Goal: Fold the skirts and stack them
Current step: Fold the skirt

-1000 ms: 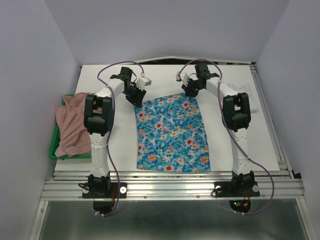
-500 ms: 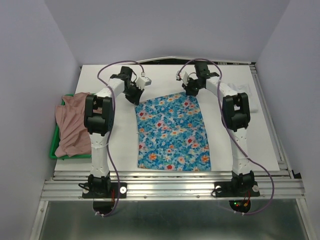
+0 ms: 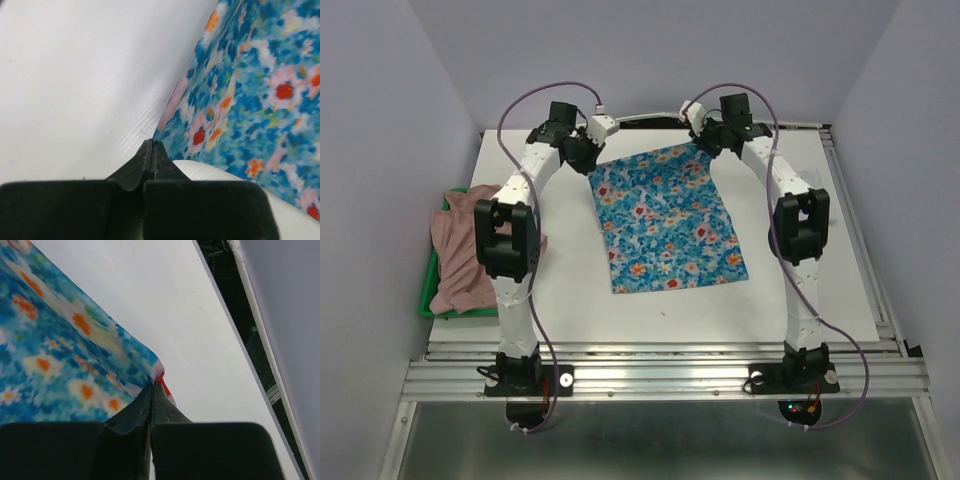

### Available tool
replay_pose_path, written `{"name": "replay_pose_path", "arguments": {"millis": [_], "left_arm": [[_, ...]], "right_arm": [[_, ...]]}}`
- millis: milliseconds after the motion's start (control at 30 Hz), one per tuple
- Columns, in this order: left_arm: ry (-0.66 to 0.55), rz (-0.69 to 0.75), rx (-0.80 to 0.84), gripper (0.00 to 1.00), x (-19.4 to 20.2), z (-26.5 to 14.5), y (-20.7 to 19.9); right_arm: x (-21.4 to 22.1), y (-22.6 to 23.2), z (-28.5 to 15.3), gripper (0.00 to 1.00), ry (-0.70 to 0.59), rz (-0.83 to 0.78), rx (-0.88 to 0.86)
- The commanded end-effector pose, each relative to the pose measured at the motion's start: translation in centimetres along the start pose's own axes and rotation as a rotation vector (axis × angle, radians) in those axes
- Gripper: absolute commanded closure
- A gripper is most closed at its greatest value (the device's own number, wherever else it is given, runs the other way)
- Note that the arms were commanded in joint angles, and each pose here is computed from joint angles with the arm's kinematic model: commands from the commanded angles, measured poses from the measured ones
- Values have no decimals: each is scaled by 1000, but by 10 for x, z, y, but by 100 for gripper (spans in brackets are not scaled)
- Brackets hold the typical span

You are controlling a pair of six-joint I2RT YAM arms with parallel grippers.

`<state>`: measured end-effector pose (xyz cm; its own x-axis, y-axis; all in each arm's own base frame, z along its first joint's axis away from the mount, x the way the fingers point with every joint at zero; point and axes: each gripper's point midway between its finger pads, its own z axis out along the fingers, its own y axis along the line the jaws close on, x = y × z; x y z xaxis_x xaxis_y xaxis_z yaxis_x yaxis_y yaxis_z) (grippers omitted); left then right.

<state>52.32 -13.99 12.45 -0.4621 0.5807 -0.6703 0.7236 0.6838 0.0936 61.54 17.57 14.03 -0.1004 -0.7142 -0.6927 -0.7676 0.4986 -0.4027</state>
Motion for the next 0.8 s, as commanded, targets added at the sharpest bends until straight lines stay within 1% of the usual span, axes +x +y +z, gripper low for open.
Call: {"name": "replay_pose_path", "arguments": {"millis": [0,33,67,100,133,167,200,233,267,300,333,367,400,433,467,500,533,567,600,667,700,733,767], "left_arm": [[-140,68,-118,100,-52,-77,11],[-147,83,-105,100,-52,-82,5],[-147,99,-91,100,-47,-89,-7],[-150,112,-86,100,-45,-94,-13],[-177,151,-96,100,-51,-110,-21],[-174,164,-87,100,-46,-112,-28],[-141,165,-60,100,-28,-107,-41],[-137,181,-42,100,-24,-107,-53],[-148,205,-44,100,-23,-117,-61],[-111,200,-12,100,-2,-111,-73],[-100,212,9,100,4,-109,-86],[-105,230,15,100,8,-116,-94],[-66,224,52,100,29,-109,-108],[-72,245,69,100,32,-111,-121],[-32,243,106,100,54,-103,-135],[-32,269,119,100,57,-102,-147],[-6,275,136,100,69,-99,-155],[0,288,137,100,75,-95,-160],[46,285,150,100,97,-88,-169],[70,300,160,100,110,-78,-177],[107,308,184,100,125,-71,-189],[132,300,172,100,132,-66,-190],[161,299,186,100,141,-57,-193]], "right_arm": [[-33,-35,-67,99,-38,-54,140],[-35,-32,-74,99,-42,-54,135],[-48,-34,-94,99,-62,-77,154],[-49,-29,-101,99,-64,-82,148],[-38,-16,-101,99,-46,-70,115],[-38,-10,-107,99,-48,-71,104],[-46,-6,-125,99,-65,-92,106],[-30,15,-122,99,-41,-78,50],[-25,23,-126,99,-35,-77,34],[-29,28,-141,99,-47,-95,36],[-22,39,-144,99,-36,-93,13],[-2,59,-140,99,0,-77,-33],[1,67,-149,99,2,-89,-43],[22,89,-146,99,38,-69,-94],[28,102,-146,99,49,-59,-116],[30,110,-153,99,44,-49,-124],[34,124,-154,99,51,-36,-150],[42,135,-155,99,60,-15,-173],[58,163,-154,99,86,8,-231],[61,188,-156,99,83,3,-258],[67,199,-156,99,90,15,-263],[85,215,-151,99,114,23,-271],[90,224,-149,99,123,28,-279]]}}
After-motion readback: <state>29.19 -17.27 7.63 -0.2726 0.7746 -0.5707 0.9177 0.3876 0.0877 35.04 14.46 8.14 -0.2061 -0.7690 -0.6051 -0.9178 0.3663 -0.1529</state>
